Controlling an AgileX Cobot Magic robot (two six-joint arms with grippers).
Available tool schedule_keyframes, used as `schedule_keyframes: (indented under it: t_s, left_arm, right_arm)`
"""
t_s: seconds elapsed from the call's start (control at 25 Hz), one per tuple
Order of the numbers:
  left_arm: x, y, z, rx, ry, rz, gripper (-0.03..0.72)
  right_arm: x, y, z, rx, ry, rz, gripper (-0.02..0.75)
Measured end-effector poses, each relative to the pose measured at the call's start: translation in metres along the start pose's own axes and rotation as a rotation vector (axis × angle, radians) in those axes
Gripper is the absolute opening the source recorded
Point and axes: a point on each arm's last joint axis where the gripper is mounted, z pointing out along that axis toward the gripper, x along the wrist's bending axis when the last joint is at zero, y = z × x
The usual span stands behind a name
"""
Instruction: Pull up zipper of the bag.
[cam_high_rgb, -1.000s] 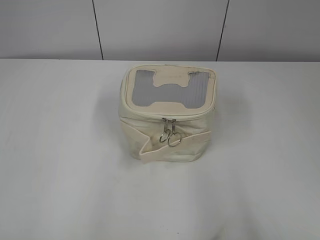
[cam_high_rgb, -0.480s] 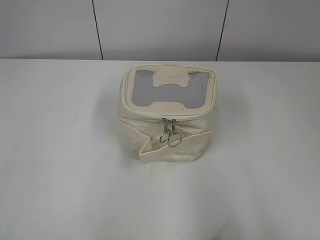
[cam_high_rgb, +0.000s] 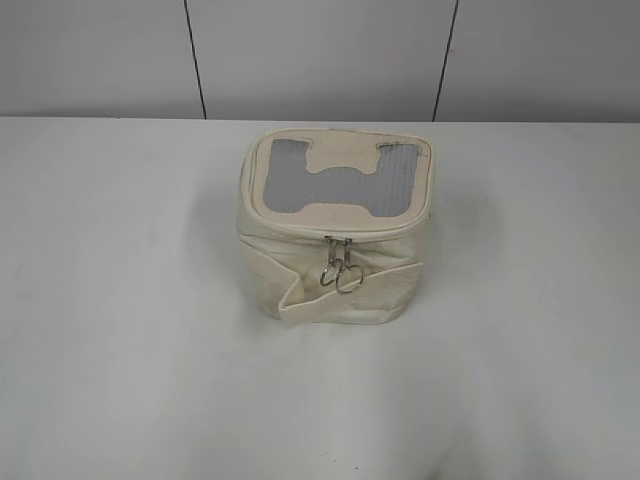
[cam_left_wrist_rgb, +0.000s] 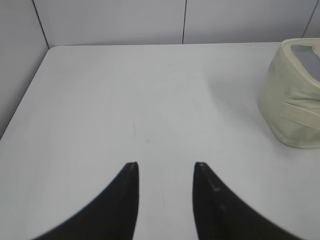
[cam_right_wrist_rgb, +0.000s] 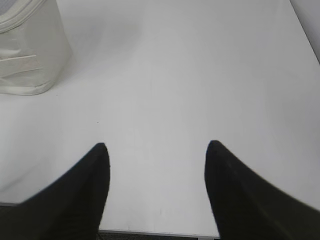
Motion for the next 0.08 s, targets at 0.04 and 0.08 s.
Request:
schedule_keyframes:
  t_s: [0.04, 0.08]
  left_arm:
    - [0.0000, 0.0000, 0.0000, 0.000, 0.000, 0.000, 0.279]
    - [0.0000, 0.0000, 0.0000, 0.000, 0.000, 0.000, 0.278]
  right_arm:
    - [0.0000, 0.0000, 0.0000, 0.000, 0.000, 0.000, 0.475]
    - [0.0000, 0.0000, 0.0000, 0.000, 0.000, 0.000, 0.475]
